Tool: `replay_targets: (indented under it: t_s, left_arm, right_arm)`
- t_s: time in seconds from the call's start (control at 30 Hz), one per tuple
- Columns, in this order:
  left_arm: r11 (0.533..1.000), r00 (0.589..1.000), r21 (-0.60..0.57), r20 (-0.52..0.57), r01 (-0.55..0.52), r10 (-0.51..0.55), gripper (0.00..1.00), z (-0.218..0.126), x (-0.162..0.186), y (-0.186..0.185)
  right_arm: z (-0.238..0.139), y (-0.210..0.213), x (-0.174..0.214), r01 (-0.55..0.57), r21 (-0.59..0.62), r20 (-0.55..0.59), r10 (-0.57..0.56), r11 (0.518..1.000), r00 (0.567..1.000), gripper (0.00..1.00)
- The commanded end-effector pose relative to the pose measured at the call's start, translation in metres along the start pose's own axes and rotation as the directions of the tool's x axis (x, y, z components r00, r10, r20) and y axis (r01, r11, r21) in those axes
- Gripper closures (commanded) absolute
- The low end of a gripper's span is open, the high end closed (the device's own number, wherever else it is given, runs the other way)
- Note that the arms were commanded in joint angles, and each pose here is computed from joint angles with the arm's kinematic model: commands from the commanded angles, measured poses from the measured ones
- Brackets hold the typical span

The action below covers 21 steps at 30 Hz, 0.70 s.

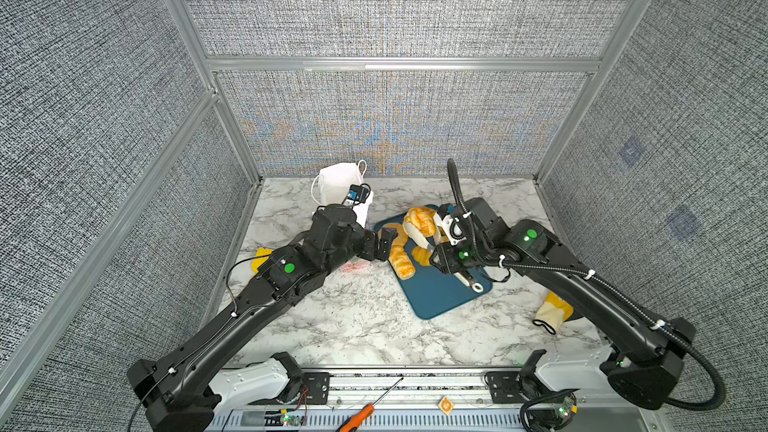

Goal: Place the fake bread into the paper bag
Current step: 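Lift the knotted roll toward the bag with right gripper while left gripper moves beside bag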

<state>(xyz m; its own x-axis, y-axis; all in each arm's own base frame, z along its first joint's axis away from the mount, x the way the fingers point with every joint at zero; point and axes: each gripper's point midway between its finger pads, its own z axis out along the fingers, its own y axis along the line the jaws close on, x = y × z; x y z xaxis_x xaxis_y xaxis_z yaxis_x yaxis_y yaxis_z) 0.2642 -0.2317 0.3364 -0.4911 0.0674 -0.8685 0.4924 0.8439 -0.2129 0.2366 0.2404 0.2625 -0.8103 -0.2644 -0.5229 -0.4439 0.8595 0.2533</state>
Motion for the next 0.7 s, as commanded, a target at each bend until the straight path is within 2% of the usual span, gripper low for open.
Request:
replay_targets:
  t_s: [0.0, 0.27, 0.67]
  left_arm:
    - [1.0, 1.0, -0.019, -0.009, -0.021, 0.021, 0.01, -0.01, -0.004, 0.01]
    - [0.998, 0.999, -0.054, -0.023, -0.031, 0.03, 0.01, -0.025, -0.018, 0.029]
    - [0.989, 1.0, -0.146, 0.0, 0.014, -0.014, 0.01, -0.045, -0.018, 0.065]
  right_arm:
    - [-0.007, 0.015, -0.02, 0.038, -0.048, 0.061, -0.035, 0.998, 0.998, 0.55]
    - [-0.021, 0.049, -0.051, 0.107, -0.121, 0.139, -0.09, 0.987, 0.986, 0.55]
    - [-0.017, 0.102, -0.088, 0.235, -0.2, 0.209, -0.193, 0.951, 0.959, 0.55]
